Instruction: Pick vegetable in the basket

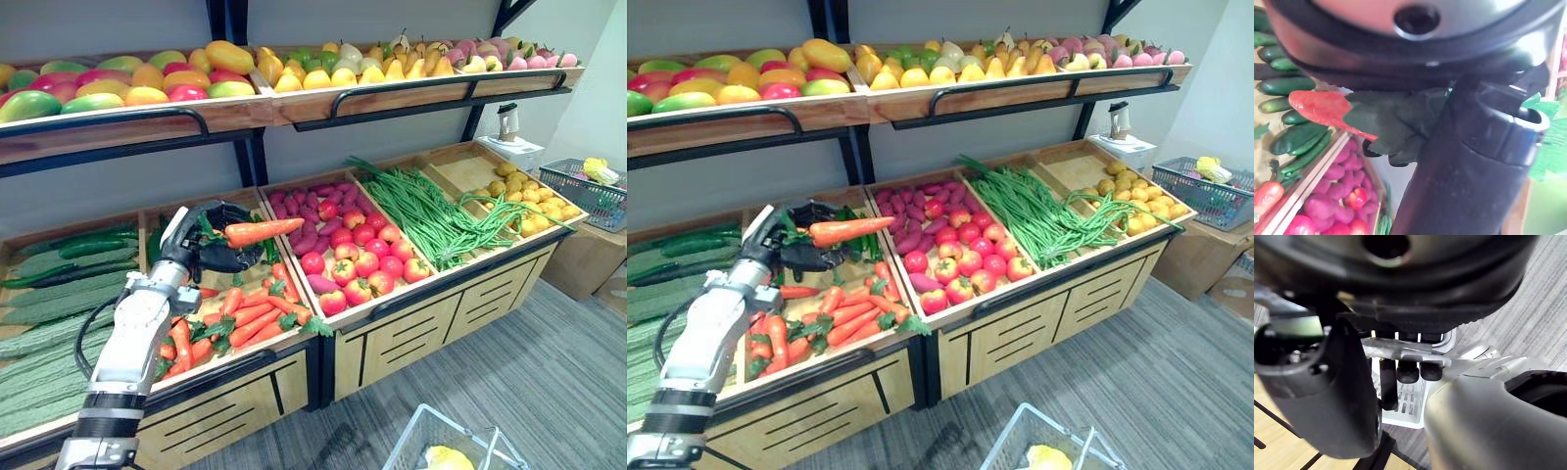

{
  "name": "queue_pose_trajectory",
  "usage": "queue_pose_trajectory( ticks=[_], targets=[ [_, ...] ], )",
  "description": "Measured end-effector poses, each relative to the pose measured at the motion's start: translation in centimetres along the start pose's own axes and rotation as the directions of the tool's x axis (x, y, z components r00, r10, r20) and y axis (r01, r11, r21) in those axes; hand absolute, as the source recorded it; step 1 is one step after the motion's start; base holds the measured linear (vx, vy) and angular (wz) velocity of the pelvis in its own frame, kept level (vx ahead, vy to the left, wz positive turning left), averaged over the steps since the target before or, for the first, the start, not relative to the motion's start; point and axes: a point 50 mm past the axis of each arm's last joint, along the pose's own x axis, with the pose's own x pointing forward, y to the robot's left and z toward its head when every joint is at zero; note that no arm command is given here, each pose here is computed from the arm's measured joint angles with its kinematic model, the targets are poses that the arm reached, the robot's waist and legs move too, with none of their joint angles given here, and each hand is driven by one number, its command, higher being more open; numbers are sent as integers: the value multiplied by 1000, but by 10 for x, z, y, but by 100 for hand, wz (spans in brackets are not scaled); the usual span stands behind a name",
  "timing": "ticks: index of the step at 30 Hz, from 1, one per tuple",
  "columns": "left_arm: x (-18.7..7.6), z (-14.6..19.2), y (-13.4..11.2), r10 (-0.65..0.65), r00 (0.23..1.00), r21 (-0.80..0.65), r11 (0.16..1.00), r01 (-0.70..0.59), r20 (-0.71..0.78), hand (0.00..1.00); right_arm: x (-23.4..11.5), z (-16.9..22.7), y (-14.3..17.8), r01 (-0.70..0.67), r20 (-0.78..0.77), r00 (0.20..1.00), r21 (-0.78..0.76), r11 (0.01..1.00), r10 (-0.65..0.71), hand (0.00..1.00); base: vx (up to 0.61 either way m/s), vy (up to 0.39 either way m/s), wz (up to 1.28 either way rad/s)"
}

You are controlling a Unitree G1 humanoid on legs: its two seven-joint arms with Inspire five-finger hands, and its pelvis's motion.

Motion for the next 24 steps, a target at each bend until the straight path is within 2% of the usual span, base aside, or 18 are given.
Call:
queue_pose_trajectory(
  ticks=[9, 16, 17, 20, 24],
  targets=[
    [3, -1, -22, -100, 995, 8, 995, 100, -7, 0, -1, -5, -7, 24, -8, 1000, 47, 999, -23, 0, -13, 6, -5],
    [16, 12, -55, -185, 981, -60, 980, 189, 58, 0, -2, -3, -11, 35, 30, 999, 111, 993, -39, 0, -7, 5, -24],
    [21, 20, -63, -201, 976, -70, 976, 208, 87, 0, -2, 0, -11, 33, 45, 998, 123, 992, -39, 0, 39, -15, -55],
    [23, 25, -64, -178, 978, -72, 980, 186, 105, 0, 0, 6, -5, 6, 58, 998, 123, 992, -14, 0, 43, -25, -122],
    [22, 29, -62, -138, 983, -68, 987, 147, 118, 0, 1, 26, -6, -5, 66, 998, 14, 1000, 4, 0, -17, 91, -163]
  ],
)
